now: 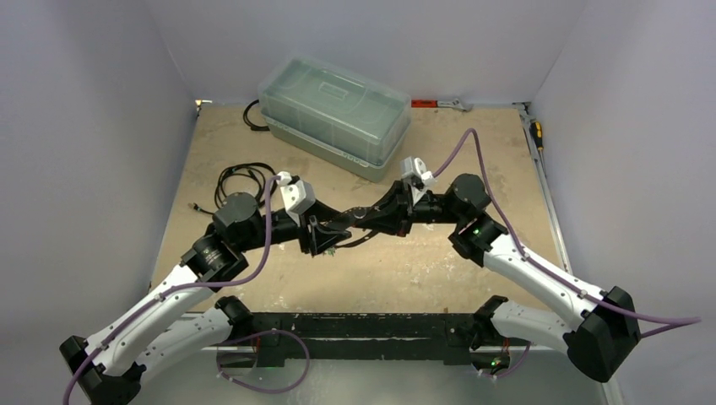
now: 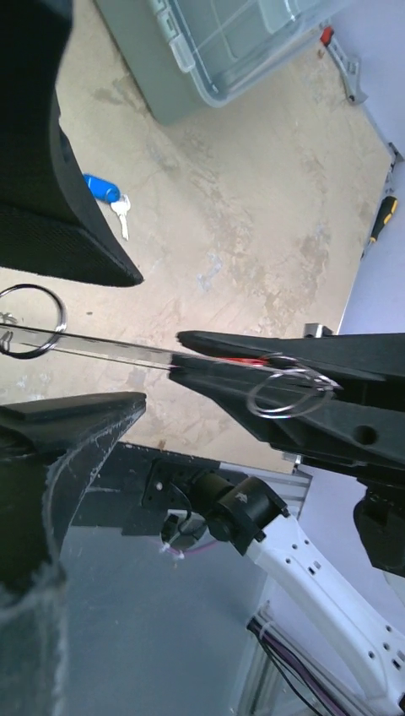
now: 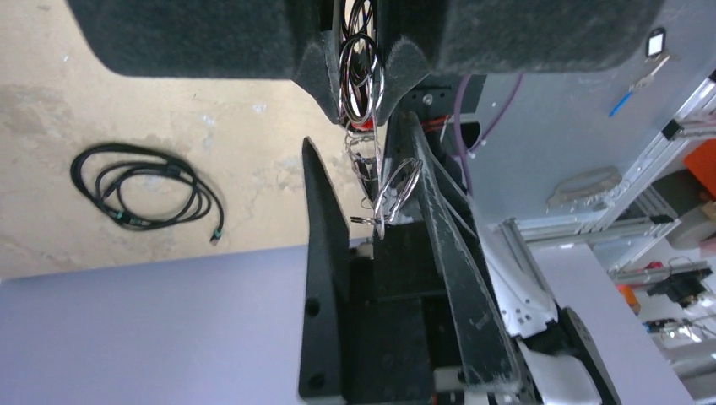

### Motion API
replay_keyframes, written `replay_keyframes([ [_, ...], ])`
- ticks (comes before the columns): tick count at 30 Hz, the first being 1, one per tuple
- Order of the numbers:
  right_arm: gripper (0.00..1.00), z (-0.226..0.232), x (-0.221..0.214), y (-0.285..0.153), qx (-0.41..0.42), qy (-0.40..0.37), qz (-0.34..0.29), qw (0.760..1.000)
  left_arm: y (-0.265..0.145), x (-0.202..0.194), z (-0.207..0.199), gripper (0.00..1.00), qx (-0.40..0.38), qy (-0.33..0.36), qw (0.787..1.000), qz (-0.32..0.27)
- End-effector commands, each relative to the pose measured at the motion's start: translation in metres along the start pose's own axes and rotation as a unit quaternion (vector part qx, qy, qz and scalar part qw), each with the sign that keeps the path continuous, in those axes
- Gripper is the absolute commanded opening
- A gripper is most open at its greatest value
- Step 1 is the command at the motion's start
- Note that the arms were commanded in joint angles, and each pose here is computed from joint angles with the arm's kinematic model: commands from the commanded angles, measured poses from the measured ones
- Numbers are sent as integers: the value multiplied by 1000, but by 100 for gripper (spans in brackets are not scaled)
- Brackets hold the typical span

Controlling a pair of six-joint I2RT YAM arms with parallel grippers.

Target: Put the keys on the keyring

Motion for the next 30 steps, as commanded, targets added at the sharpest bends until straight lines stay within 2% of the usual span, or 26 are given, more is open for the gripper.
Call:
replay_keyframes([
  [1, 0, 19, 30, -4, 51, -36, -50, 997, 4, 3, 1, 39, -14, 19, 1000, -1],
  [3, 0, 18, 30, -4, 53, -34, -49, 997, 8, 0, -1, 24, -36, 20, 999, 11],
  [5, 0, 19, 30, -5, 60, -28, -50, 997, 11, -2, -1, 2, -47, 20, 998, 22],
  [6, 0, 19, 30, -5, 64, -24, -53, 996, 12, -3, -1, 0, -51, 19, 998, 28],
  [11, 0, 20, 29, -3, 87, -6, -57, 995, 10, -2, -2, 0, -57, 29, 997, 31],
  [12, 3, 18, 28, -3, 81, 0, -58, 995, 9, -1, 0, 0, -50, 35, 998, 33],
  [16, 47, 1, 24, -4, 7, 10, -54, 998, 1, -2, 13, 0, 17, 54, 997, 47],
  [19, 64, -18, 28, -13, -104, 0, -68, 992, -5, -3, 23, 0, 74, 61, 994, 46],
  [22, 69, -44, 26, -31, -244, 6, -89, 966, -11, -6, 28, 0, 107, 66, 991, 41],
  [25, 70, -69, 7, -50, -361, 36, -100, 927, -15, -9, 31, 0, 129, 66, 989, 42],
  [30, 67, -93, -29, -62, -445, 100, -86, 886, -14, -17, 36, 0, 145, 55, 986, 58],
])
Point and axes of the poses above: each gripper's point midway between its finger pads, its own y axis out along the fingers, its own z axis along the line the jaws close on, x = y × z, the point moved 6 cm from there along -y, back along the fingers, and after that the axes turned 8 degrees about y, right-handed, at the moved point
